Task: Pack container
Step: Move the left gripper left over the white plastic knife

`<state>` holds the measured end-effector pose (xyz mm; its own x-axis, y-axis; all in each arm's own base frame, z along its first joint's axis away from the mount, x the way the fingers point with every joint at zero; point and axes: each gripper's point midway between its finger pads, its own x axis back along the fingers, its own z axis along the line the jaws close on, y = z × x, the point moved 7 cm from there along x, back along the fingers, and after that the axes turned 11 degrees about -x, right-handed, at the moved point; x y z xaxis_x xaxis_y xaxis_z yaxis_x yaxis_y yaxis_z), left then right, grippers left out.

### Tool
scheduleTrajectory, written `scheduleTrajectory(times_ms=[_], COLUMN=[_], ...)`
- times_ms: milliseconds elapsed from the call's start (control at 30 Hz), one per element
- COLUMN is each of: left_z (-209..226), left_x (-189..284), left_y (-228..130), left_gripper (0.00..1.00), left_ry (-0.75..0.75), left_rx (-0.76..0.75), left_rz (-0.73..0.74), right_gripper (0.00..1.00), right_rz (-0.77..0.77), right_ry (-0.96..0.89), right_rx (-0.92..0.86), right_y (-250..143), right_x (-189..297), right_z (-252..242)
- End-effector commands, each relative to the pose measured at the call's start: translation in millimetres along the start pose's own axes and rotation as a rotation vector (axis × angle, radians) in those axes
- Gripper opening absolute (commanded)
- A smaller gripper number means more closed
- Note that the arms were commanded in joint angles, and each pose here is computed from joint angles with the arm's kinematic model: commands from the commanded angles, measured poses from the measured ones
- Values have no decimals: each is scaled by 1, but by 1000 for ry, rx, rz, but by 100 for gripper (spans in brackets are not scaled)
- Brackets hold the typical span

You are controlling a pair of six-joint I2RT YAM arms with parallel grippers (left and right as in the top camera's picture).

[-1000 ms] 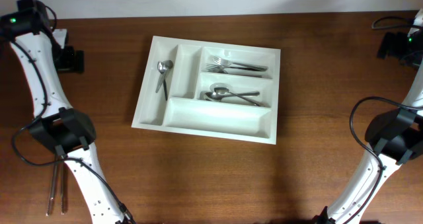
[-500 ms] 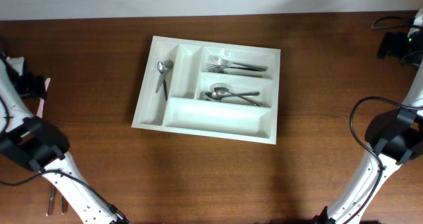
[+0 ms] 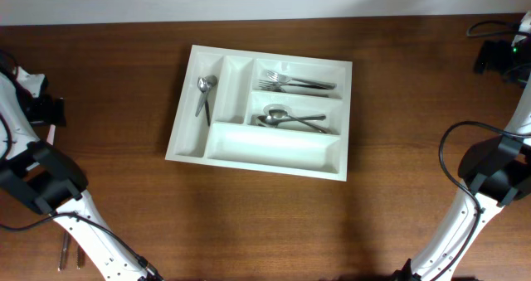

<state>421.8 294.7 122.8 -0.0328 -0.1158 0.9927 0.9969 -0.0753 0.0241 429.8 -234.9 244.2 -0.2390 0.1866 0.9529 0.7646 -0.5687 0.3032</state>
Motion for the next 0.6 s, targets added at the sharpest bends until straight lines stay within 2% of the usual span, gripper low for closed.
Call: scheduleTrajectory(times_ms=[0, 567], left_z=[-3, -9], left_x=[2, -18], left_y=[1, -5], left_gripper=[94, 93], left_ry=[-11, -49], left_rx=[-36, -54], left_rz=[-16, 29], right_gripper=[99, 99], right_rz=[5, 5], right_ry=[-4, -4], right_rx=[-4, -4], right_y=[0, 0], right_x=[-4, -4], right_z=[2, 2])
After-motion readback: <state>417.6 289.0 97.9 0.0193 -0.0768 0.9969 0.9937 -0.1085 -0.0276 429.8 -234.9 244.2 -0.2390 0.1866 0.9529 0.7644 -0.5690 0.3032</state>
